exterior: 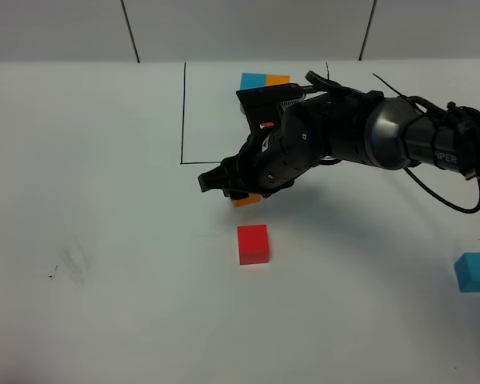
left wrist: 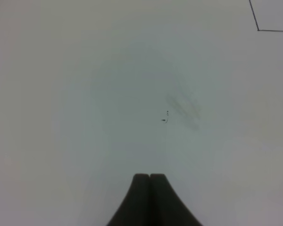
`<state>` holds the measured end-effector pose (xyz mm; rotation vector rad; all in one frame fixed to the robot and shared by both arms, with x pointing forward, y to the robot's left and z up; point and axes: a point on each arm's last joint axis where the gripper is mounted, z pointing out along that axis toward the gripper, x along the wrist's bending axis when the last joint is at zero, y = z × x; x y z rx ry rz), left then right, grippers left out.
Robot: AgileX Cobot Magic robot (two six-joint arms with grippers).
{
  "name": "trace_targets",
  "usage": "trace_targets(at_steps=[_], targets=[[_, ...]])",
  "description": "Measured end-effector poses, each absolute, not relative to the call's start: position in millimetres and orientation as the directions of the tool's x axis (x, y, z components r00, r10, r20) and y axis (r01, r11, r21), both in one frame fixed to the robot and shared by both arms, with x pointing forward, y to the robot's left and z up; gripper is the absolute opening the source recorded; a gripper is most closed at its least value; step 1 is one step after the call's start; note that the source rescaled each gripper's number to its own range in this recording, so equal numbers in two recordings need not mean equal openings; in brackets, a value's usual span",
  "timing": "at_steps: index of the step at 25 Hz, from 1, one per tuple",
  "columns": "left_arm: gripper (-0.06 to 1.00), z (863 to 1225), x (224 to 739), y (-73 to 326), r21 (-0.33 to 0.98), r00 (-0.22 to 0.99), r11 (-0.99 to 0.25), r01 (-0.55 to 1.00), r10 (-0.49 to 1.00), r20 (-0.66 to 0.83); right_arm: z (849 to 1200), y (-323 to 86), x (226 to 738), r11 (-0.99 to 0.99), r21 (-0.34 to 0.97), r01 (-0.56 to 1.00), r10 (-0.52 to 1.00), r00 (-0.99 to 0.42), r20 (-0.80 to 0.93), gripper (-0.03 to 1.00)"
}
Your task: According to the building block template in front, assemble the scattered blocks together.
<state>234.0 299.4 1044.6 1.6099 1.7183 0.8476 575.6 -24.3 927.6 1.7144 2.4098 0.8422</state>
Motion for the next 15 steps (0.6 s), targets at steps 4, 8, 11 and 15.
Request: trace_targets(at_steps=[4, 8, 11, 15], targets=[[0.0, 1044.6, 234.0, 299.4, 0.803, -0.057, 0.047, 0.594, 0.998, -0.017, 927.7, -23.9, 575.5, 0.219, 0.464, 0.858, 0.892, -0.37, 0.262, 0.43], [0.0, 1044.6, 234.0, 299.4, 0.803, -0.057, 0.047, 0.594, 0.998, -0.017, 928.1, -23.3, 575.6, 0.17, 0.452, 0.876, 0.899, -0.326, 0.292, 0.43], [0.0, 1044.6, 234.0, 299.4, 0.803, -0.057, 0.047, 0.594, 0.998, -0.017, 928.2, -23.2, 575.7, 0.127, 0.439, 0.889, 0.906, -0.284, 0.314, 0.43], [0.0, 1044.6, 234.0, 299.4, 0.803, -0.057, 0.047, 0.594, 0.998, -0.017, 927.1, -24.2, 576.3, 0.115, 0.437, 0.892, 0.913, -0.269, 0.308, 0.43]])
